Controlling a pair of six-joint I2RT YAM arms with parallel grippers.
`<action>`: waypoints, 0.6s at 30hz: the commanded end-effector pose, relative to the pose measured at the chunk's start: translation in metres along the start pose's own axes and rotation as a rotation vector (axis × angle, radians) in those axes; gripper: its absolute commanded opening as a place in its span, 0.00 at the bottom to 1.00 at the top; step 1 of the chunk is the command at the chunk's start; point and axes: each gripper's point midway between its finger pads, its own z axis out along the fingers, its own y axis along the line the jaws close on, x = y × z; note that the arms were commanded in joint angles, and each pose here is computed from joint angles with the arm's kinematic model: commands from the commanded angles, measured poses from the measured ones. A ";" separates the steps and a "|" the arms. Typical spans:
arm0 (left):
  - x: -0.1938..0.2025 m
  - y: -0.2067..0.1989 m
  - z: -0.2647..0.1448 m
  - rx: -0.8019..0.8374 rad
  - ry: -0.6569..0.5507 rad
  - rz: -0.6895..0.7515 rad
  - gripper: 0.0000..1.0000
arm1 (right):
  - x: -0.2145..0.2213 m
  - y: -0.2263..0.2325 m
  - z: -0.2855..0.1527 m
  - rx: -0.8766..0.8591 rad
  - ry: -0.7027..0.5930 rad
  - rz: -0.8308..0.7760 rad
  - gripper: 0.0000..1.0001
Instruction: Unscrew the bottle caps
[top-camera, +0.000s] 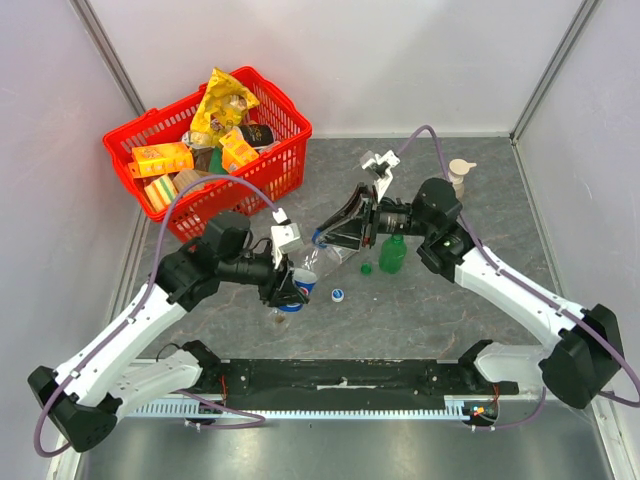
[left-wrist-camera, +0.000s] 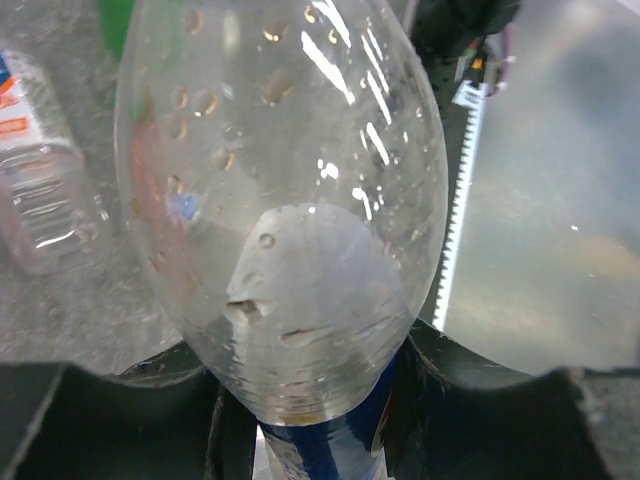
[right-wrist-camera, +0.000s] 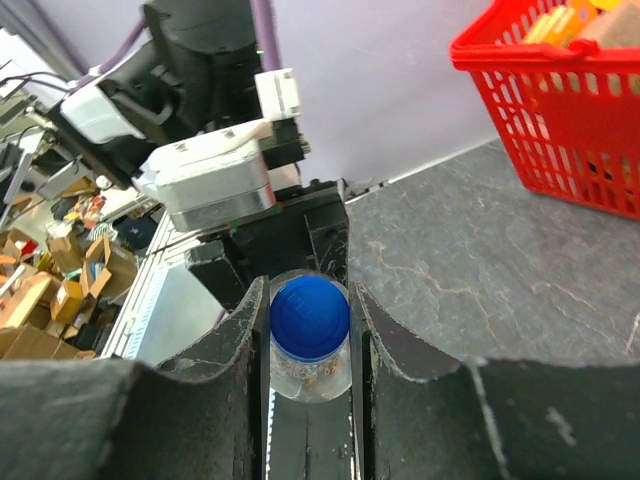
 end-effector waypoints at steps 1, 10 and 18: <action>-0.046 -0.053 -0.024 0.225 -0.153 0.178 0.02 | 0.004 0.024 -0.004 -0.106 0.013 -0.123 0.00; -0.061 -0.103 -0.047 0.499 -0.214 0.250 0.02 | -0.010 0.081 -0.021 -0.308 -0.066 -0.214 0.00; -0.074 -0.122 -0.056 0.658 -0.263 0.312 0.02 | -0.014 0.114 -0.028 -0.420 -0.117 -0.284 0.00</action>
